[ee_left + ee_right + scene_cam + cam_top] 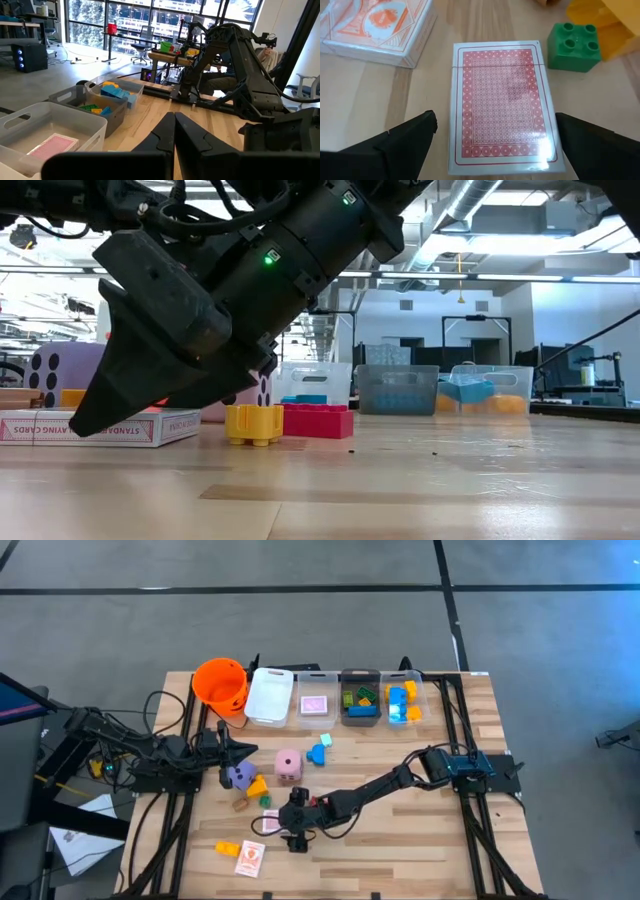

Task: Pick & Place Toys
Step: Put the red game card into the left transparent bin

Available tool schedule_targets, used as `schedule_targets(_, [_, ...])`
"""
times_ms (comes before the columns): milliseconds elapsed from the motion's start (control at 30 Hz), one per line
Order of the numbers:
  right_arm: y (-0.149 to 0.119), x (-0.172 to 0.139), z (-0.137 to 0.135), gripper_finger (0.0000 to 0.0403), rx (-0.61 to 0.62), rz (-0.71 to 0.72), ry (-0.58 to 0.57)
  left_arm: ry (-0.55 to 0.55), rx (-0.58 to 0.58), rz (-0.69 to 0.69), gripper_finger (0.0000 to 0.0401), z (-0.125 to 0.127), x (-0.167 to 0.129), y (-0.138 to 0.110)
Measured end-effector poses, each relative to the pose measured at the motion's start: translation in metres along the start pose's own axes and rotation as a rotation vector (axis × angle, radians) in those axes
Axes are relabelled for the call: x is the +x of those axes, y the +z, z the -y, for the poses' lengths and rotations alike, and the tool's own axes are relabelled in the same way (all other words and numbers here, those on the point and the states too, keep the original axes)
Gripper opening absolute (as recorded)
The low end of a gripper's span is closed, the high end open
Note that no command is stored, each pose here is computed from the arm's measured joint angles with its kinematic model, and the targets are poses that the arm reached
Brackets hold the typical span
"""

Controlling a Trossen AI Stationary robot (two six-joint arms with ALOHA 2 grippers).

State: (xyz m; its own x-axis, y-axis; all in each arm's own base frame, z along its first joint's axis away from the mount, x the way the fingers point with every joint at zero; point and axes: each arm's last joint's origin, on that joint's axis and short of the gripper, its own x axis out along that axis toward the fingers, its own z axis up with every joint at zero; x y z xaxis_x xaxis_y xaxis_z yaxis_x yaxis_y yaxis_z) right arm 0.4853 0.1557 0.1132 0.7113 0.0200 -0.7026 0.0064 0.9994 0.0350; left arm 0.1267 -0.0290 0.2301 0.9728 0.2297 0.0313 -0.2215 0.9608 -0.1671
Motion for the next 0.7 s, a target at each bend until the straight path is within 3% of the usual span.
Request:
schedule_targets(400, [-0.005, 0.004, 0.004, 0.0399, 0.052, -0.03, -0.019, 0.0, 0.0, -0.001, 0.0, 0.0, 0.0, 0.0])
schedule_targets(700, [-0.014, 0.023, 0.003, 0.0399, -0.044, 0.012, -0.007, -0.001, 0.0, -0.001, 0.0, 0.0, 0.0, 0.0])
